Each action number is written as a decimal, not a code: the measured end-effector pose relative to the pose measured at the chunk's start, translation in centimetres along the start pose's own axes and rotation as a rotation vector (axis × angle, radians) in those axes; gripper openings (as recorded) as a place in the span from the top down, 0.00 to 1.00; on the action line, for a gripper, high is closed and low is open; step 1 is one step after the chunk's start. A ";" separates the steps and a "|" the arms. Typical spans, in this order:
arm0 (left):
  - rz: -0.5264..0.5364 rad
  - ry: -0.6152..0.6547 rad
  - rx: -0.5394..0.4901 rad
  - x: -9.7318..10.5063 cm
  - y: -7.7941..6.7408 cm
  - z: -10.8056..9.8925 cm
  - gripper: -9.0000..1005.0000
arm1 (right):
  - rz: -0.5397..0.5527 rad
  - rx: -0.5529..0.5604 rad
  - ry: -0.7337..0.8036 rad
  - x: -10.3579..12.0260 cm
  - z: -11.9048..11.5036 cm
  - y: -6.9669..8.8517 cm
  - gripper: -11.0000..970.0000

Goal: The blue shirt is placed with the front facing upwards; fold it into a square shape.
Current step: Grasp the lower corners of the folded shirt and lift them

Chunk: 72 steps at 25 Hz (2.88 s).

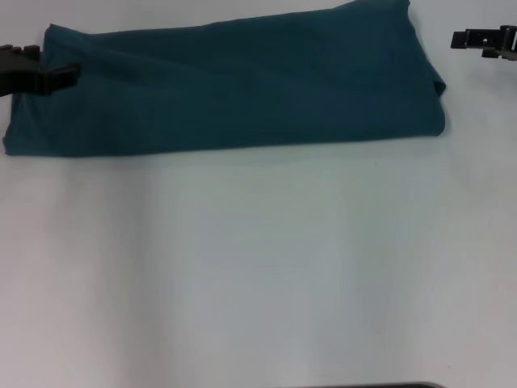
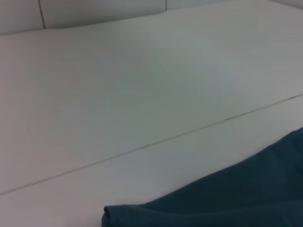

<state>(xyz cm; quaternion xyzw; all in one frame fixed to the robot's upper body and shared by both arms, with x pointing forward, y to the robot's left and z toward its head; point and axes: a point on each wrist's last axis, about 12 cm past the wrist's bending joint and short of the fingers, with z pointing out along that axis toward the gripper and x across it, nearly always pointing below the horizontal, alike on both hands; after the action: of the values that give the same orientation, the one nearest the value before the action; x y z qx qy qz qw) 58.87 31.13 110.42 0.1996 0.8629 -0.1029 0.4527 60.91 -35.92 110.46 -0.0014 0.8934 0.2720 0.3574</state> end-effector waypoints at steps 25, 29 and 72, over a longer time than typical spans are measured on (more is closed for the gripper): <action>-0.162 0.024 -0.076 3.7 3.4 -4.0 0.11 | 0.063 -0.110 0.121 2.1 -1.5 0.1 0.18; -0.171 0.065 -0.064 4.4 3.3 -4.1 0.11 | 0.073 -0.127 0.139 2.7 -1.2 0.4 0.18; -0.143 0.110 0.012 4.6 2.7 -3.9 0.11 | 0.114 -0.113 0.139 4.7 1.9 1.3 0.51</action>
<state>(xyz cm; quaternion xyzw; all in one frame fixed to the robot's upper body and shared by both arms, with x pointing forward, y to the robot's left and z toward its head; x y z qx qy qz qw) 54.79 36.09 108.94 0.1453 0.8980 -0.1289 0.3948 58.37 -32.99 106.88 0.0107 0.8980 0.3411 0.2779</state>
